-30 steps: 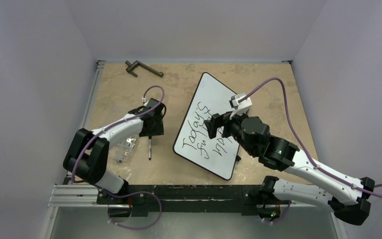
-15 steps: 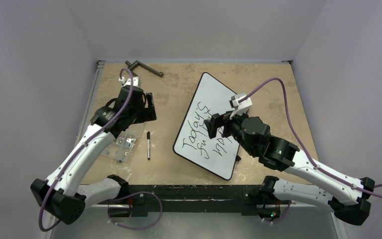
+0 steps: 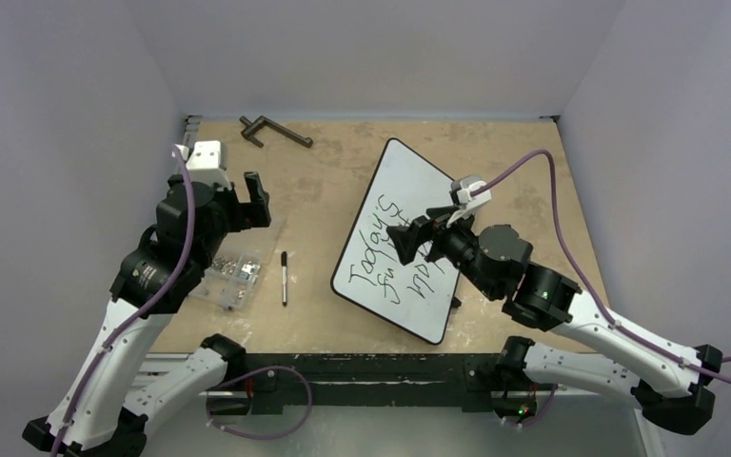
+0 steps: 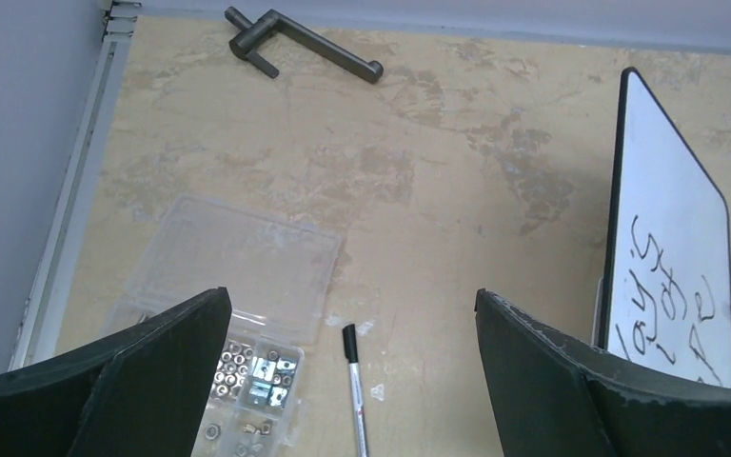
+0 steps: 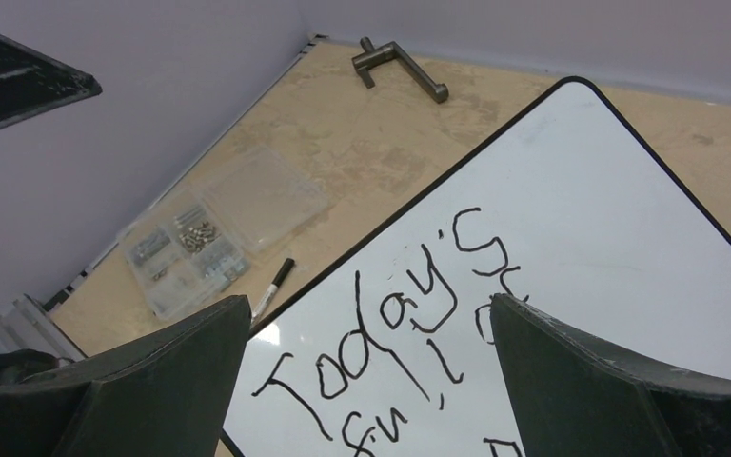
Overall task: Write a sentence on the whiteboard
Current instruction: Reset both arms
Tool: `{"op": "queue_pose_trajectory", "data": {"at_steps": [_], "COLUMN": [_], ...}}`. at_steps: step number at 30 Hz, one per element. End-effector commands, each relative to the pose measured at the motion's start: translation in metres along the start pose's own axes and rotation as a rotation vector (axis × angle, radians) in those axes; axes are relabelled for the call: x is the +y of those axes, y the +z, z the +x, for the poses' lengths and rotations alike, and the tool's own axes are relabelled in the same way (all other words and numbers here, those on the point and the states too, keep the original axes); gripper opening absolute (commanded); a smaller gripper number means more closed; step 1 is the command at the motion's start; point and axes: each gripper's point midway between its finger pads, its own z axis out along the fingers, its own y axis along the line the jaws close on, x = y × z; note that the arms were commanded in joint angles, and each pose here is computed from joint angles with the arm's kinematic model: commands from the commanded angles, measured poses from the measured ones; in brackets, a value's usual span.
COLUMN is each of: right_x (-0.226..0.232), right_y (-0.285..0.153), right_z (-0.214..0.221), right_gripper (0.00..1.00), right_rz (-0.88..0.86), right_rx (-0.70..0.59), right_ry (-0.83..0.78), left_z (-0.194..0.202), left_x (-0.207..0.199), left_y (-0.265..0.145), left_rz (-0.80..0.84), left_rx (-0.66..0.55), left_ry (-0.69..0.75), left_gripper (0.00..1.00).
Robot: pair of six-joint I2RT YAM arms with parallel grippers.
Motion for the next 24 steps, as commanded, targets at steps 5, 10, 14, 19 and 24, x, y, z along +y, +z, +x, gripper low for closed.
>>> {"op": "queue_pose_trajectory", "data": {"at_steps": [5, 10, 14, 19, 24], "right_x": [-0.007, -0.021, -0.029, -0.029, -0.028], "right_y": [-0.022, -0.034, -0.042, -0.048, -0.047], "right_z": [0.007, 0.026, 0.031, 0.023, 0.017], "right_gripper": [0.99, 0.99, 0.99, 0.99, 0.99], "right_rz": [-0.042, -0.016, -0.006, -0.017, -0.02], "right_rx": [-0.077, -0.072, -0.086, -0.115, -0.127], "right_ry": [0.104, 0.149, 0.165, 0.175, 0.156], "left_z": [0.005, 0.007, 0.005, 0.006, 0.007], "left_x": [0.005, 0.015, 0.014, 0.014, 0.015], "left_y": [-0.004, -0.014, -0.02, -0.02, -0.019], "left_rz": [0.038, 0.024, 0.049, 0.054, 0.044], "left_rx": [-0.122, -0.159, -0.184, -0.185, -0.182], "left_ry": [0.054, 0.061, 0.058, 0.061, 0.064], "left_gripper": [0.99, 0.99, 1.0, 1.0, 1.0]}}
